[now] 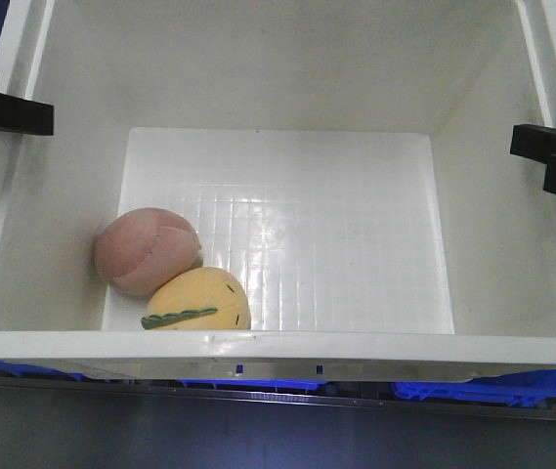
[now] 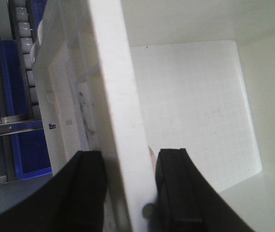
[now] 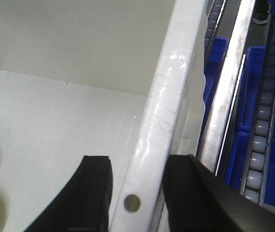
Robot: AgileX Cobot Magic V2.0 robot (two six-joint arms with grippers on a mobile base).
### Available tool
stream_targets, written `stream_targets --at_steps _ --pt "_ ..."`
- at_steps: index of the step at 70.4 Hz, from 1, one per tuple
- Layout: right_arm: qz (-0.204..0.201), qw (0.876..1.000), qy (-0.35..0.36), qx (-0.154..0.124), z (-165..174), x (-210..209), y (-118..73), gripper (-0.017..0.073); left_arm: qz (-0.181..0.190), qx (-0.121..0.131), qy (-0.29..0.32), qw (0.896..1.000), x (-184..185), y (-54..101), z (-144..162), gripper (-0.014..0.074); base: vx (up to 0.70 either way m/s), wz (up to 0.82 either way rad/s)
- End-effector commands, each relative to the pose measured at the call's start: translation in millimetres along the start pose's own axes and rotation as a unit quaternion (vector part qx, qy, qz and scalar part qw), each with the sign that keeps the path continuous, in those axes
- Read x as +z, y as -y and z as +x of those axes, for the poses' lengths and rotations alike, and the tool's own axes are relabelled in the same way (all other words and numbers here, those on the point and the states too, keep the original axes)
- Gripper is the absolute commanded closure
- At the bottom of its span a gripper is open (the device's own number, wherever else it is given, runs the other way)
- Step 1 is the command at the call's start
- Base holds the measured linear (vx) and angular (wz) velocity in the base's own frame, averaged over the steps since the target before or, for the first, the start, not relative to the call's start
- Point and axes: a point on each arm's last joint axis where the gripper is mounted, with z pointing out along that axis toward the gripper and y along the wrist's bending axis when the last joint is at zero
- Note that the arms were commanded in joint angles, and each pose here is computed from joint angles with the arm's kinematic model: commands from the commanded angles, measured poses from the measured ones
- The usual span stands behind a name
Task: Place moving items into box and shelve
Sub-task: 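Hold the tote above the roller-track shelf beside the blue bins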
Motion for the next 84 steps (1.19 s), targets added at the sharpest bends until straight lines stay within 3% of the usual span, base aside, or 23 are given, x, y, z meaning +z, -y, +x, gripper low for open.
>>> stream_targets --at_steps 1,84 --pt "-0.010 0.996 0.088 0.015 -22.7 -13.4 -6.1 0.0564 0.066 -0.009 0.091 0.994 -20.1 21.5 -16.3 0.0599 0.03 0.17" --pt "-0.011 0.996 0.086 0.015 -22.4 -13.3 -6.3 0.0564 0.066 -0.009 0.091 0.994 -20.1 21.5 -16.3 0.0599 0.07 0.05"
